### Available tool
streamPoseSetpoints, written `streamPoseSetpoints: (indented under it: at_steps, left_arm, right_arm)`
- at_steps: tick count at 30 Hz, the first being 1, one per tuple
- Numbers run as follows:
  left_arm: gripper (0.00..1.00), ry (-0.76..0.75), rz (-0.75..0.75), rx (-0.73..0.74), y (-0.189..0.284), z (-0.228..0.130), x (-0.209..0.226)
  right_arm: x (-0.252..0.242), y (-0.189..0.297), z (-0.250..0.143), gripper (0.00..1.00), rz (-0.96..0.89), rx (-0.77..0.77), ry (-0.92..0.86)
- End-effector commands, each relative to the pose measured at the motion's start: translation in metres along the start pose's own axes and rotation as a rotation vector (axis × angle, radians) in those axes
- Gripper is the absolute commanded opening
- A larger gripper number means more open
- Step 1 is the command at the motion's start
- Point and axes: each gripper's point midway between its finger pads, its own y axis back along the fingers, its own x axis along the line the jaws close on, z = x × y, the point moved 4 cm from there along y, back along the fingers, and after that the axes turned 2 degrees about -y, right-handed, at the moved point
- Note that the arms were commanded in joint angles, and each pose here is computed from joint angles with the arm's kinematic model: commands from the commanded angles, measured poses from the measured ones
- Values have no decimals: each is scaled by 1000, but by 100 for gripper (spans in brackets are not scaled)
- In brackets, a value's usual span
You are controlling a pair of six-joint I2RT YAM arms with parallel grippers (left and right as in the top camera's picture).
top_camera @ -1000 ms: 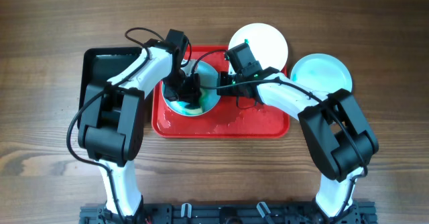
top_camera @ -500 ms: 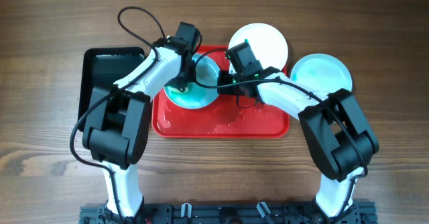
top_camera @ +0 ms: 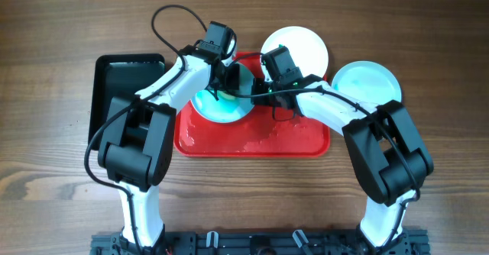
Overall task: Clean dirty plates on tray and stack at the side
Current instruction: 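Scrub the second plate with the sponge in the left gripper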
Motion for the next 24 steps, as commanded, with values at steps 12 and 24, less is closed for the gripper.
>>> streamPoseSetpoints:
  at_steps: [12, 24]
  left_arm:
    - [4, -19, -40, 349, -1, -69, 19]
    - [4, 127, 653, 199, 21, -53, 106]
  right_arm:
    - [-2, -7, -8, 4, -10, 32, 20]
    - [-2, -7, -8, 4, -10, 32, 19]
